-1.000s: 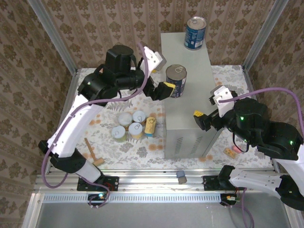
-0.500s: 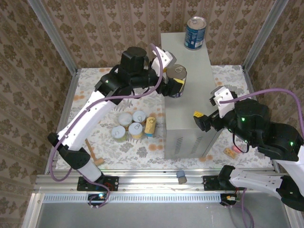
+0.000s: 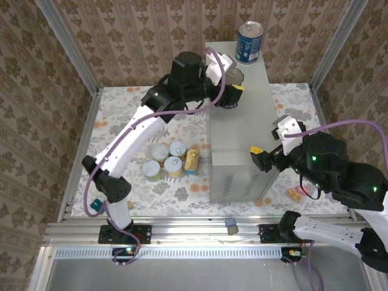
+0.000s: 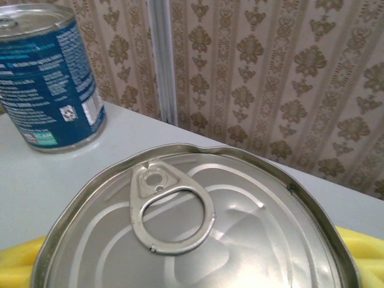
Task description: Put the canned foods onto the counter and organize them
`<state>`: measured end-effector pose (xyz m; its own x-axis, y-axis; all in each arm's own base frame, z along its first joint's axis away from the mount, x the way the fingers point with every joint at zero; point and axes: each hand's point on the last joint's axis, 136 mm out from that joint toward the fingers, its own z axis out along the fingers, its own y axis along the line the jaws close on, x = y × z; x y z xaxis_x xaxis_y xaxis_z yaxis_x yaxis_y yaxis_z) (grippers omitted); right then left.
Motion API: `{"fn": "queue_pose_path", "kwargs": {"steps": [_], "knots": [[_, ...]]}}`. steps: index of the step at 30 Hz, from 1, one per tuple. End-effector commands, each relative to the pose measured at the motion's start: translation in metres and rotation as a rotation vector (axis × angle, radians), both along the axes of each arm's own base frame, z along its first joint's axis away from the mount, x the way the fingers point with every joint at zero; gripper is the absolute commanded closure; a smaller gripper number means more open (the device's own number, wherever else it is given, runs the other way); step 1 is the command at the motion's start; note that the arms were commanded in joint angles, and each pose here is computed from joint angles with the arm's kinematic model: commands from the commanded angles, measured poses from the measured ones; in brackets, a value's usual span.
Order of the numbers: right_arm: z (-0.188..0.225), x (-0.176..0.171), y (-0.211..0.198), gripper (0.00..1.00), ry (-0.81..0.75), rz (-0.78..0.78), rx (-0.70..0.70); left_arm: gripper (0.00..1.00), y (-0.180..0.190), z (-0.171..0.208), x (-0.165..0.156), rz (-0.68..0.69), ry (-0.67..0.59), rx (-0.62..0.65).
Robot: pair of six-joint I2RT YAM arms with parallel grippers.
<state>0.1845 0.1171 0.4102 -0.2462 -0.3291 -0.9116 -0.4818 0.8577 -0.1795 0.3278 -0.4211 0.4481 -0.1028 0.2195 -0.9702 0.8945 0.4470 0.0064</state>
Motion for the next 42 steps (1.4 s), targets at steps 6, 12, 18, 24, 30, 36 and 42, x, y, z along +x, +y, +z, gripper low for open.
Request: {"fn": "queue_pose_path", "kwargs": {"steps": [6,12,18,24,30,36,42], "knots": [[0.000,-0.005,-0.011,0.00,-0.005,-0.034,0.031,0.36,0.007,0.010,0.074,0.129,-0.086,0.003],[0.000,-0.005,-0.013,0.00,-0.009,-0.036,0.026,0.35,0.017,-0.001,0.116,0.166,-0.049,-0.039],[0.001,-0.003,-0.011,0.00,-0.014,-0.036,0.019,0.34,0.025,-0.004,0.138,0.107,-0.009,-0.118],[0.001,0.000,-0.009,0.00,-0.016,-0.040,0.010,0.33,0.027,-0.001,0.143,0.076,-0.007,-0.153],[0.003,0.002,-0.008,0.00,-0.016,-0.043,0.008,0.31,0.027,-0.002,0.143,0.053,0.005,-0.164],[0.003,0.002,-0.006,0.00,-0.011,-0.041,0.016,0.22,0.022,-0.003,0.140,0.031,0.018,-0.176],[0.001,0.002,-0.006,0.00,-0.010,-0.042,0.015,0.02,0.020,0.000,0.134,0.012,0.024,-0.179]]}}
